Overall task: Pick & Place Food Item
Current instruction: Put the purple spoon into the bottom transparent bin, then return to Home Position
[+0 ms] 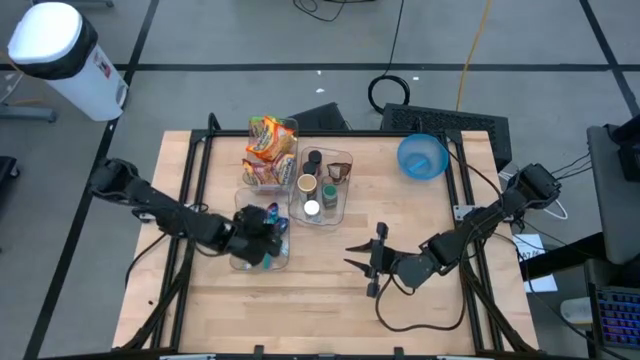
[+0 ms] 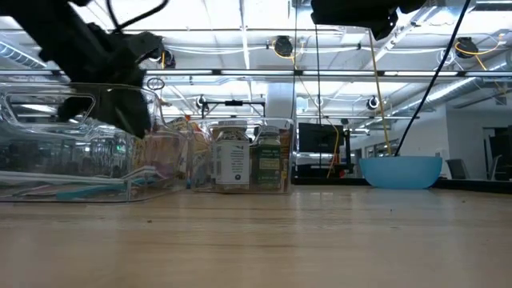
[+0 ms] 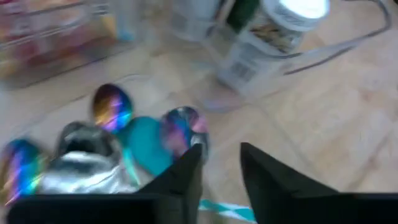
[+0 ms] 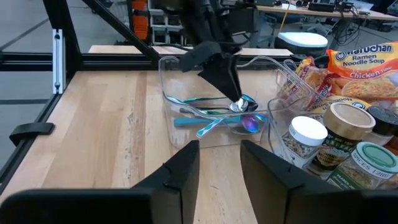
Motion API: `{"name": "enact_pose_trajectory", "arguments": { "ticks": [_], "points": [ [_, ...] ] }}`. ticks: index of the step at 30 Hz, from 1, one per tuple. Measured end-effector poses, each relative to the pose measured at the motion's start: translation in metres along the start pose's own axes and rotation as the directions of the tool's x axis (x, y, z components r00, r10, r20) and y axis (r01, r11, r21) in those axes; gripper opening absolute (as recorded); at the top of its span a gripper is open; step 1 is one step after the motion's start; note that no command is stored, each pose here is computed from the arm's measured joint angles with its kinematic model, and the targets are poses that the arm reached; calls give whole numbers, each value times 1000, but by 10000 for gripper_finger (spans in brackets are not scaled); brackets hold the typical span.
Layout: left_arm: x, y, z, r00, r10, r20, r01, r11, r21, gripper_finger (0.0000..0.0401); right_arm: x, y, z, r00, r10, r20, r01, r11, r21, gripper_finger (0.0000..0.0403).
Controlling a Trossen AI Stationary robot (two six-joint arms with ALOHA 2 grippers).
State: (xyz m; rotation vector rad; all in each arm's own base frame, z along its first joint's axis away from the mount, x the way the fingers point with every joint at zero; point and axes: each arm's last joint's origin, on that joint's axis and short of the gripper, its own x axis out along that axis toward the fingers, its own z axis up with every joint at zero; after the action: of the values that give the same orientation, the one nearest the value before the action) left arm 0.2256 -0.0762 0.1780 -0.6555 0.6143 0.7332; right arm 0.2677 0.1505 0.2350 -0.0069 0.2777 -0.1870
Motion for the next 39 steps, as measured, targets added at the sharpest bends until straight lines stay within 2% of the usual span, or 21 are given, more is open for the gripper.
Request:
{"name": "enact_pose_trajectory", "arguments": {
  "ticks": [5,8,13,15,17,20,22,25,28,29,31,34,36,39],
  "points": [
    [9,-4,16,994,-73,-77,81,992,101,198,0,1,0,1000,4,0,-4,1000,0,119],
    [0,-7,30,978,-157,-135,176,974,140,238,-3,3,0,1000,18,1,-18,1000,-3,120],
    [-36,-10,59,932,-340,-124,360,903,233,277,-17,7,8,998,57,29,-56,997,-49,118],
    [-60,-10,73,896,-436,-83,441,848,295,287,-27,7,13,996,80,39,-77,994,-81,117],
    [-83,-1,82,854,-510,-107,503,754,421,294,-39,7,18,993,106,45,-100,988,-120,117],
    [-112,17,90,765,-620,-171,602,597,531,300,-57,5,24,989,143,44,-134,977,-166,117],
    [-122,29,88,731,-661,-168,619,540,571,303,-67,2,28,986,158,48,-148,974,-170,116],
    [-116,40,72,680,-724,-113,598,459,657,302,-77,-3,21,983,182,31,-174,970,-169,117],
    [-90,51,44,592,-802,-76,590,367,719,299,-79,-12,2,985,171,-4,-170,974,-147,116],
    [-80,57,35,568,-820,-72,597,350,722,299,-79,-17,-4,986,165,-13,-165,979,-119,115],
    [-66,72,23,543,-839,-41,604,357,712,300,-80,-30,-15,990,140,-19,-141,989,-50,115],
    [-56,94,16,528,-849,23,616,402,677,303,-83,-50,-32,993,115,-12,-114,993,15,115],
    [-58,103,17,495,-867,46,623,392,677,303,-88,-62,-40,993,112,41,-114,992,53,116],
    [-64,114,20,472,-879,70,604,380,701,300,-94,-80,-54,988,102,118,-111,990,81,115]
  ]
}}
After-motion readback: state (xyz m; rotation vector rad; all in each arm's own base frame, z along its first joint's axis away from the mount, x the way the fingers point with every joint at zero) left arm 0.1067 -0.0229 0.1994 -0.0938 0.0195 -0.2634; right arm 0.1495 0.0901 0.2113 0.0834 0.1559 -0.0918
